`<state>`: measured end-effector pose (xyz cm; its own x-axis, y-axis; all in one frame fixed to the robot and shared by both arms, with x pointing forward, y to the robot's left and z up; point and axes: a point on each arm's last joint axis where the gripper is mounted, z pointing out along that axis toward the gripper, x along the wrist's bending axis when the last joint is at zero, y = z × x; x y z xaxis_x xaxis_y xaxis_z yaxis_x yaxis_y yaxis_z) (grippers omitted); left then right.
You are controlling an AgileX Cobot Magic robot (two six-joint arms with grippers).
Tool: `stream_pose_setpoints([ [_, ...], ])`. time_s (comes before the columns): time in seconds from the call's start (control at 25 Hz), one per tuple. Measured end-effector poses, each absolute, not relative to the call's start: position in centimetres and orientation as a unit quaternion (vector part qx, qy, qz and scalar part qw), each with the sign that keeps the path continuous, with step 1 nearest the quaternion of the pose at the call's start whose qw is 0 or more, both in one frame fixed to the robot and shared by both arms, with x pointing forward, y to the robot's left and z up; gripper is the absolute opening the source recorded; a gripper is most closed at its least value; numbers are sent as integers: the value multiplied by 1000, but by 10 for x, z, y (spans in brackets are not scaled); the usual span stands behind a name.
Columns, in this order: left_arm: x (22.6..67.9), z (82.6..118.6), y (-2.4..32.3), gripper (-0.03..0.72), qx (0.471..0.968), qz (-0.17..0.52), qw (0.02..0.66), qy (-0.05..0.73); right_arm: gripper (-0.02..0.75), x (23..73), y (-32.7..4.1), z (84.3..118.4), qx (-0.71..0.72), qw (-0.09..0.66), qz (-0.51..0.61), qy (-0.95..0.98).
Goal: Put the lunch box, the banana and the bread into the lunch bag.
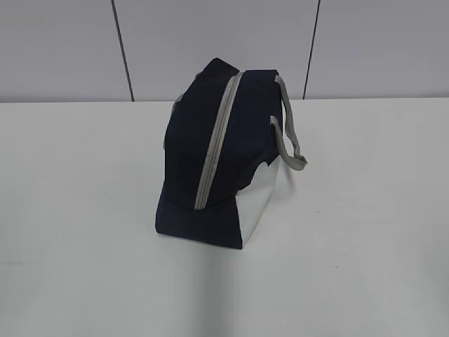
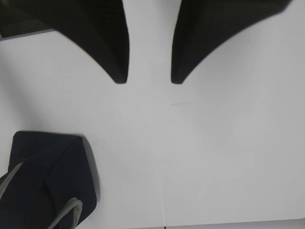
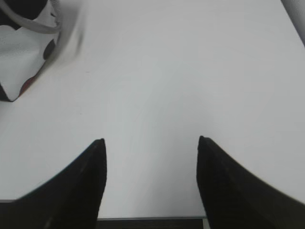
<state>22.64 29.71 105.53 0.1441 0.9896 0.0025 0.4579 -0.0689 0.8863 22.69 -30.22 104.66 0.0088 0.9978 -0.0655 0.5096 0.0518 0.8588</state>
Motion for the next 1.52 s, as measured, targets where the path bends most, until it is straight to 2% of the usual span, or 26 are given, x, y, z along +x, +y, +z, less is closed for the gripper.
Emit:
stream_pose_setpoints([
  [0.36, 226, 1055, 297, 236, 647, 340, 391, 559, 444, 227, -300, 1047, 652, 396, 298, 573],
  [1.52, 226, 1055, 296, 235, 630, 352, 381, 578, 443, 227, -301, 1047, 625, 382, 316, 603],
])
